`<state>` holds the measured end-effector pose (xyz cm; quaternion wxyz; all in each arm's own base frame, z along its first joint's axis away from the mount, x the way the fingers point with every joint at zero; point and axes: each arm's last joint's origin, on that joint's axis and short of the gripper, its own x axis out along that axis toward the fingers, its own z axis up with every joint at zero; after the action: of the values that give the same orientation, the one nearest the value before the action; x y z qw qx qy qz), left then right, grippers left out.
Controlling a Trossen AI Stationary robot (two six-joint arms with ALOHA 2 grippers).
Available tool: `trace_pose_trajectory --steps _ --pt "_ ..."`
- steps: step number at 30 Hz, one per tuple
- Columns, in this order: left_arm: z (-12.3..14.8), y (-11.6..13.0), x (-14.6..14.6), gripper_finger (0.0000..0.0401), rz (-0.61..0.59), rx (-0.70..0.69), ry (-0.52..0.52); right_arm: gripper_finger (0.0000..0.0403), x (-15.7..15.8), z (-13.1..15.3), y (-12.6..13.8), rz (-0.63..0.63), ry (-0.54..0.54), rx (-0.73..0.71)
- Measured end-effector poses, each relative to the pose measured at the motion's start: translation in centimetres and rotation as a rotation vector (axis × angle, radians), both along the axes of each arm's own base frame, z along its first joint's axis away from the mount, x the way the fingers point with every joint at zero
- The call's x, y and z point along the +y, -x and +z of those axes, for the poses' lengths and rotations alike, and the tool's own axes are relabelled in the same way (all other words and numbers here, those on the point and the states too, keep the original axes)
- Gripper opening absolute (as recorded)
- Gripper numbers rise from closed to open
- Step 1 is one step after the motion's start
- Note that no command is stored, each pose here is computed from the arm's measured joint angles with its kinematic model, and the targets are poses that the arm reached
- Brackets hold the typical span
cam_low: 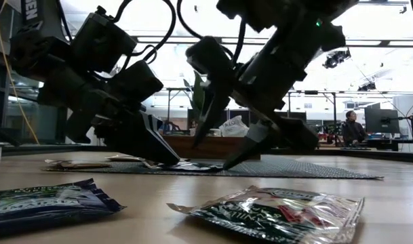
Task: Pick & Place Tea
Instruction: Put the purple tea bag into the left section of the wooden organizer
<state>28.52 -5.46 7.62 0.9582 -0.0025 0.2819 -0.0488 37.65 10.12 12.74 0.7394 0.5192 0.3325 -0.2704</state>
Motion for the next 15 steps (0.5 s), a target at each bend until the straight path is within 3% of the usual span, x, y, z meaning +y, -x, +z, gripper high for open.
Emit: trace_pose_trajectory --steps 15 --pt "-0.47 -0.17 -0.02 0.0 -0.004 -0.013 0.007 0.0236 -0.14 -0.02 0.17 0.007 -0.015 0.031"
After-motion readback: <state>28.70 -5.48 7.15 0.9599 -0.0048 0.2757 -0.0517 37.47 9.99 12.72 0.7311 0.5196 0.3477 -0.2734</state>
